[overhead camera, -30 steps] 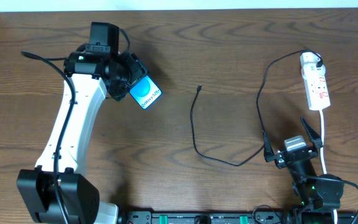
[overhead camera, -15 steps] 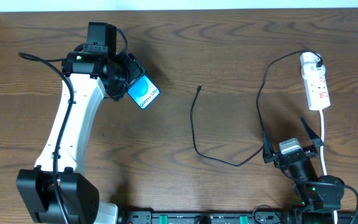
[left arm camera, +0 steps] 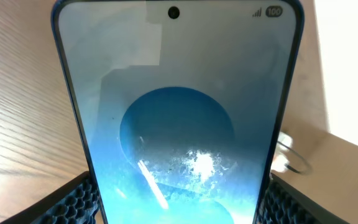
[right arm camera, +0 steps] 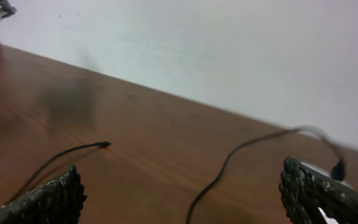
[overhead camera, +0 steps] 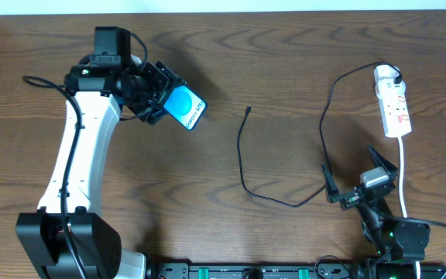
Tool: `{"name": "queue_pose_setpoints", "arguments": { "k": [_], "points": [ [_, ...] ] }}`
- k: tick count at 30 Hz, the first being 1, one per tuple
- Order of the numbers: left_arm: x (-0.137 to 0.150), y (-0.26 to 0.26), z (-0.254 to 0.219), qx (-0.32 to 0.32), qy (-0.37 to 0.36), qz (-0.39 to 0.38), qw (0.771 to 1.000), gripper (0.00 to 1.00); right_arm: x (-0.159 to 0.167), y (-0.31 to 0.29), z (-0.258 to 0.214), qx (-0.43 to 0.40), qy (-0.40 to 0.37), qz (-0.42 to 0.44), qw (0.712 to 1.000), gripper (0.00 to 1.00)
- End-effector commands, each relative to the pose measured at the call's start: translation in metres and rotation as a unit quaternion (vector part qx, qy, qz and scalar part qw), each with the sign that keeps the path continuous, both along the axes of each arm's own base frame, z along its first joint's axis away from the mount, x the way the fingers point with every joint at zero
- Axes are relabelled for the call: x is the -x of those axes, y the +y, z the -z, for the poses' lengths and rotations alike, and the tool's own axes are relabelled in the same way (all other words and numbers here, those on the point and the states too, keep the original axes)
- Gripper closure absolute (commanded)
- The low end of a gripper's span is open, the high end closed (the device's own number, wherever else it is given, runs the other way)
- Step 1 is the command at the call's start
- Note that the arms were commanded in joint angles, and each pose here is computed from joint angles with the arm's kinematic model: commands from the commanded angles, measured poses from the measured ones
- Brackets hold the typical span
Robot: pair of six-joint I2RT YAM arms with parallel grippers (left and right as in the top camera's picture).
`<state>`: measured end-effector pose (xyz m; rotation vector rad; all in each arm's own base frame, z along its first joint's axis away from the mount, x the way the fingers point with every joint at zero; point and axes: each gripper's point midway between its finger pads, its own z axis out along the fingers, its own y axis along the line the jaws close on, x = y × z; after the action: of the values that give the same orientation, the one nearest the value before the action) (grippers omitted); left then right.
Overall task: Plug charger to phone and switch on socket
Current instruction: 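Raise the right arm and move its gripper toward the cable's USB-C end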
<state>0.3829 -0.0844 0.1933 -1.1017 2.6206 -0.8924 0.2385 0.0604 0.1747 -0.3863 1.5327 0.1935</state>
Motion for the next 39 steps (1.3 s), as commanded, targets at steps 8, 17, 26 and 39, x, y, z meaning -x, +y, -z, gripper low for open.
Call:
{"name": "queue_pose_setpoints", "arguments": {
  "k": [8, 17, 26, 39],
  "points": [
    [0.009, -0.032, -0.032, 0.193, 0.053, -0.012, 0.980, 0.36, -0.014, 0.009, -0.012, -0.127, 0.112, -0.020, 0.985, 0.01],
    [0.015, -0.051, -0.057, 0.279, 0.063, 0.016, 0.958, 0.36, -0.053, 0.027, -0.019, -0.151, 0.229, -0.065, 0.959, 0.01],
    [0.014, -0.045, -0.059, 0.298, 0.089, -0.017, 0.950, 0.41, -0.079, 0.045, 0.006, -0.180, 0.391, -0.101, 0.897, 0.01],
    [0.013, -0.039, -0.063, 0.323, 0.121, -0.054, 0.937, 0.41, -0.094, 0.053, -0.001, -0.212, 0.399, -0.124, 0.883, 0.01]
  ]
}}
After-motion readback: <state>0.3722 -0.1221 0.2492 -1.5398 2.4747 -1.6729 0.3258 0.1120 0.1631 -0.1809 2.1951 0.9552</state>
